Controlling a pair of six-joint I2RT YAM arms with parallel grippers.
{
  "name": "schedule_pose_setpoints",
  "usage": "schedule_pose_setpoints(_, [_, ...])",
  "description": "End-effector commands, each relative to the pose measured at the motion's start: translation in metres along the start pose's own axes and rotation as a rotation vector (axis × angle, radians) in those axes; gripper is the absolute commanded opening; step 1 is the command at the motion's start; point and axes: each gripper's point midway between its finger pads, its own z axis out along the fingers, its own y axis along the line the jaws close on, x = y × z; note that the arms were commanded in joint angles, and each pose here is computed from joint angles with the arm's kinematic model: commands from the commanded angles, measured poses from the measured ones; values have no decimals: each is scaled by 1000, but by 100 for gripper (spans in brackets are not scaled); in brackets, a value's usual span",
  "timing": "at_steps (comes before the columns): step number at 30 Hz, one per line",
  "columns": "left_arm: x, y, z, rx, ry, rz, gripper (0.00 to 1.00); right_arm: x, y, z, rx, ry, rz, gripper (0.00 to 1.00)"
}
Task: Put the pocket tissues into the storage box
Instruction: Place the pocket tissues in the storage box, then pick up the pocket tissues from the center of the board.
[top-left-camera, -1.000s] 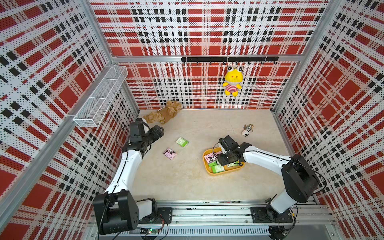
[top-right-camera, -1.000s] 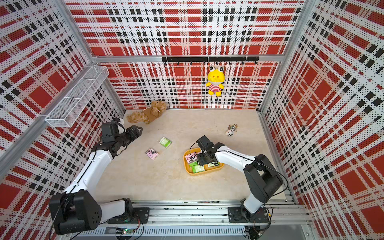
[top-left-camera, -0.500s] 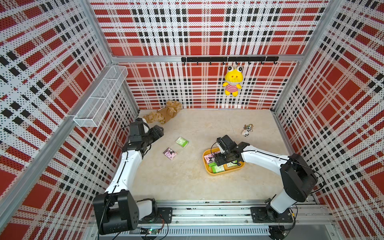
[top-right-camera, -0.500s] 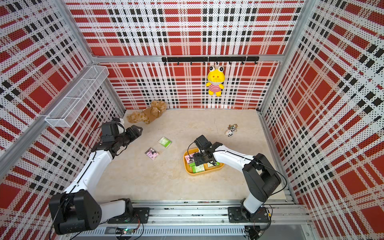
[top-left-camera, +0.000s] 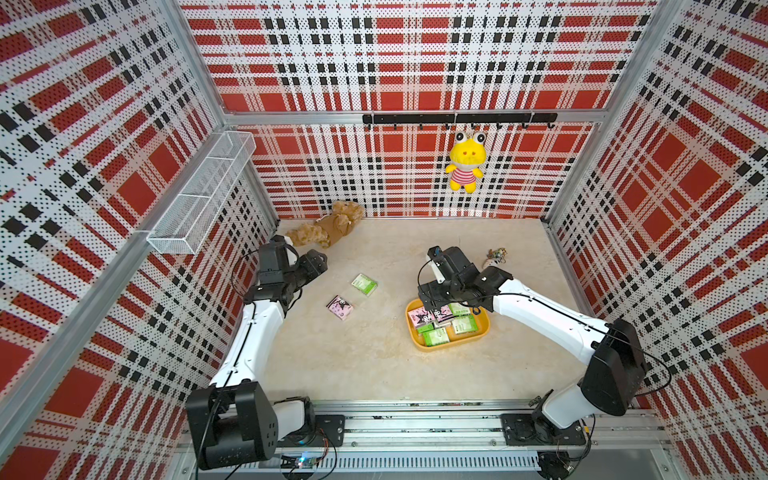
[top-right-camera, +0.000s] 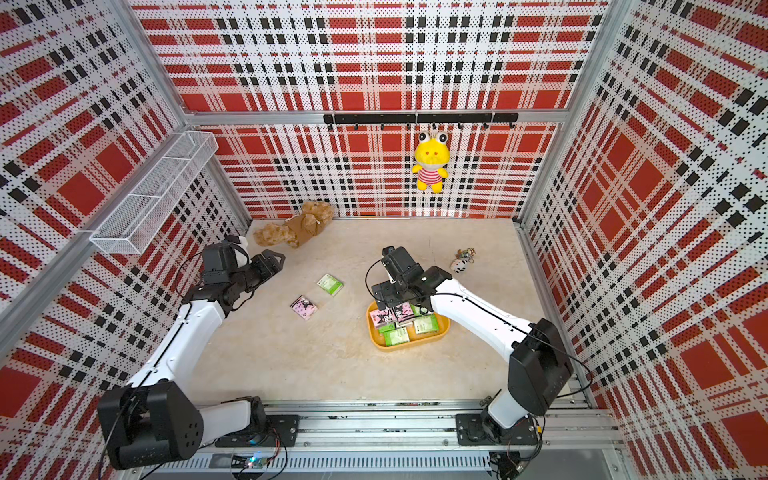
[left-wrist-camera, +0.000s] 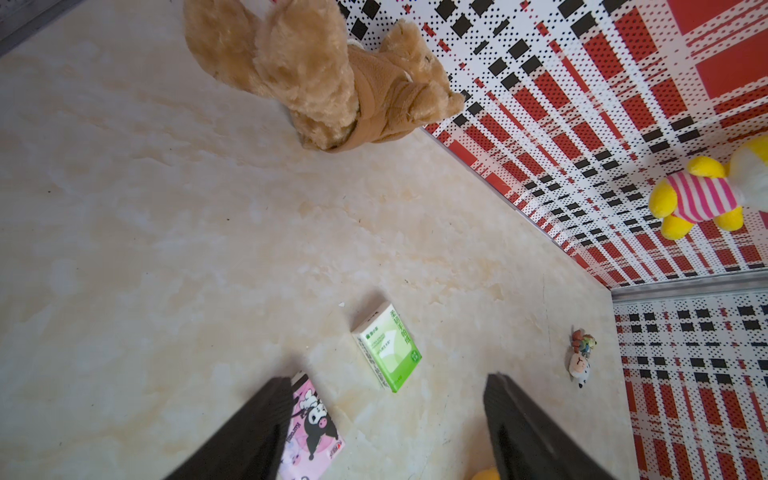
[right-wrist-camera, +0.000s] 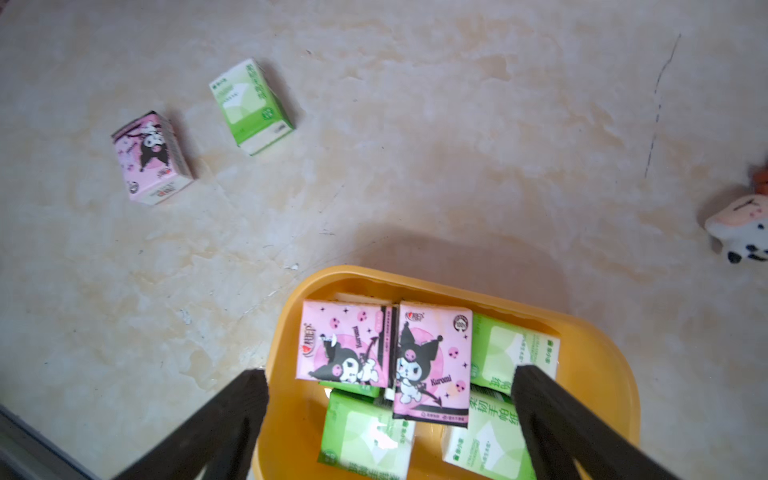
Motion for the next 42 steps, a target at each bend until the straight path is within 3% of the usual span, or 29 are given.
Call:
schedule_pose_setpoints(1, [-20,-6,-13,1,-70,3,80,-15,26,11,-33,-23,-55,100])
schedule_pose_setpoints(11, [-26,16,-27,-38,-97,-11,80,-69,101,93,-134,-28,-184,100])
schedule_pose_setpoints(18, [-22,23,-27,-51,-92,-11,80,-71,121,148,-149,47,-232,100])
schedule_pose_setpoints(29, [-20,26,-22,-60,-80,2,80,-55,128,192,-148,79,-272,99])
schedule_pose_setpoints(42, [-15,32,-18,-75,-64,19,80,-64,124,211,-87,53,-297,100])
